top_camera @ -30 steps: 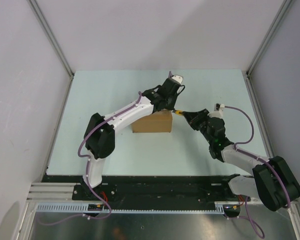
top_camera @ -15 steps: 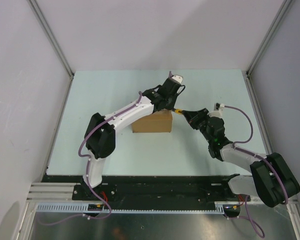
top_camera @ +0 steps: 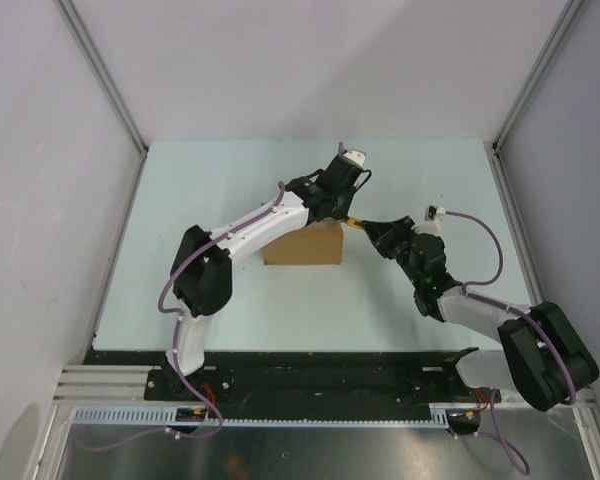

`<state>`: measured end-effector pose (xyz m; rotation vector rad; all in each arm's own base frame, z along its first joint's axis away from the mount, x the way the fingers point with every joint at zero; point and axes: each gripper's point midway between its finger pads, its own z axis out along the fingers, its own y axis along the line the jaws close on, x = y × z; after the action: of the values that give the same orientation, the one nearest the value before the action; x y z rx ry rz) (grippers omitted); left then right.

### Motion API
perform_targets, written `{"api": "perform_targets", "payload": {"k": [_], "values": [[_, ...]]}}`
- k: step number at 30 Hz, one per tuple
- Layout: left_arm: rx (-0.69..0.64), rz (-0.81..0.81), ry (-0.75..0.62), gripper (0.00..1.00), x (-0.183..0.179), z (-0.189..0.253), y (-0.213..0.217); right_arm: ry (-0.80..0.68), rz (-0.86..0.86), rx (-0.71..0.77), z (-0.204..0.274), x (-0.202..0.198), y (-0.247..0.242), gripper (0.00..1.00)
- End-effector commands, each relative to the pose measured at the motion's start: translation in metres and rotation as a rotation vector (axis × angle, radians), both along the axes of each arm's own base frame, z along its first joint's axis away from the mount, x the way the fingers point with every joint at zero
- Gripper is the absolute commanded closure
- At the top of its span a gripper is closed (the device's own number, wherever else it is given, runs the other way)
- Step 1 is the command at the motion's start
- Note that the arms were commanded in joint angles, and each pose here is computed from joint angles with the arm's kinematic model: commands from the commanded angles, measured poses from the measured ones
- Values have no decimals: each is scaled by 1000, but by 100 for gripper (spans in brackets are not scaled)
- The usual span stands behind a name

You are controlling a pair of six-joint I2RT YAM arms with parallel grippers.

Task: Unpack the express box

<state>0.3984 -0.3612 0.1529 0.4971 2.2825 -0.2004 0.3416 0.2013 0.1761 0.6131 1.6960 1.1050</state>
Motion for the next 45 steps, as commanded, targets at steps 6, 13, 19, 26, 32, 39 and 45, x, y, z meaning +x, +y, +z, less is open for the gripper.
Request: {"api": "perform_targets", "payload": {"k": [6,13,19,26,32,39,45], "values": [[100,31,168,97,-23,-48,12,24,89,-15,5,-22,23,100],[125,39,189,100,-24,-56,15,44,97,-16,-3,-29,22,100],[135,42,190,100,-23,-57,16,40,119,-22,-3,-35,24,100],[141,45,183,100,-21,-55,16,45,168,-15,-10,-40,31,100],[149,49,185,100,-21,-56,18,46,193,-9,-9,-45,34,100],[153,50,184,100,-19,-56,18,57,208,22,-8,-51,32,100],[155,55,189,100,-19,-57,19,72,215,36,-13,-58,30,100]]}}
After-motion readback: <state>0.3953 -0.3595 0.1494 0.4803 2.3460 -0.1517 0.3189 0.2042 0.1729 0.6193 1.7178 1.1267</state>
